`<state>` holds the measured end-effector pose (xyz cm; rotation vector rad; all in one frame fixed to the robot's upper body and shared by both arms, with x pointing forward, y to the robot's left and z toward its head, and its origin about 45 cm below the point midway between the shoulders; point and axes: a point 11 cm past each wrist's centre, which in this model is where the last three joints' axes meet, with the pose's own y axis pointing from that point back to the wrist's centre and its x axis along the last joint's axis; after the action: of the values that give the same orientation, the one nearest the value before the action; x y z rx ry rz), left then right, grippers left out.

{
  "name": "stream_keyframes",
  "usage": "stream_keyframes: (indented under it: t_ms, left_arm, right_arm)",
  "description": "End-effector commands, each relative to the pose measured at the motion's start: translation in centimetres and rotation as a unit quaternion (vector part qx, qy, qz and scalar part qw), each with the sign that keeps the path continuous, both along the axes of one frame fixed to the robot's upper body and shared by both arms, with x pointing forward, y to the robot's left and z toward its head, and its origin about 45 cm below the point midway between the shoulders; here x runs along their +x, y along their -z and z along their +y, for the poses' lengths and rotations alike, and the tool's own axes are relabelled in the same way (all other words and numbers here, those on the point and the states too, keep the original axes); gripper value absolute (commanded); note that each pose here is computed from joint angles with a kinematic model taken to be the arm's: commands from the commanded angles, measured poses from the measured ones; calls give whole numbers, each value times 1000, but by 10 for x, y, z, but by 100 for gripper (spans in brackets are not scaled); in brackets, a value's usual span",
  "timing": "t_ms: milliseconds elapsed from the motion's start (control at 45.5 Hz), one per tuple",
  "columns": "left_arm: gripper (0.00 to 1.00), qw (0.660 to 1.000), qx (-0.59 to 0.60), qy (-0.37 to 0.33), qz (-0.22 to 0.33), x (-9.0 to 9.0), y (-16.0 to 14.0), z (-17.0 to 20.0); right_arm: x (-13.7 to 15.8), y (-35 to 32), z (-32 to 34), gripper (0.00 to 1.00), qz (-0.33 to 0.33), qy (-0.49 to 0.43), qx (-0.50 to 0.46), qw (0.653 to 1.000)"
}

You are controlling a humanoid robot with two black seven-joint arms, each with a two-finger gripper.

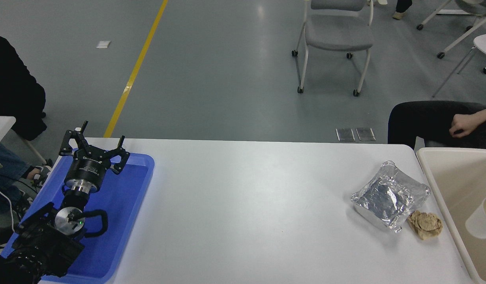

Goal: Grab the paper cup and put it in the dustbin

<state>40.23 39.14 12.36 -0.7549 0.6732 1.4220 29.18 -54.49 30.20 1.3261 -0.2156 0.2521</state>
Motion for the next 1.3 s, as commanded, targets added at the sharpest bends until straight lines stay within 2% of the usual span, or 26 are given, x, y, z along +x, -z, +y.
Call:
stream_keyframes:
  t_ms: [0,110,418,681,747,923,1275]
  left_arm:
    - [100,1000,-1,0,0,0,0,0]
    - [100,1000,-1,0,0,0,0,0]
    - [100,1000,1,-1,1,0,0,1]
    - [100,1000,1,-1,1,-1,1,1]
    - [100,1000,1,0,0,-1,0,1]
    - [100,1000,0,0,0,-1,0,1]
    - [100,1000,1,-1,1,-1,1,1]
  right_arm:
    - [25,-63,10,0,-56,-18,-21,998]
    - [32,-77,13,0,-74,-25,-25,997]
    - [31,-80,5,0,-75,-20,-40,996]
    - [9,-72,-57,0,-55,68,-86,992]
    - [0,-61,-75,0,-40,89,-103,990]
    - [-1,-17,-106,0,-78,68,-148,984]
    - [-10,95,-108,0,-137,94,-121,979]
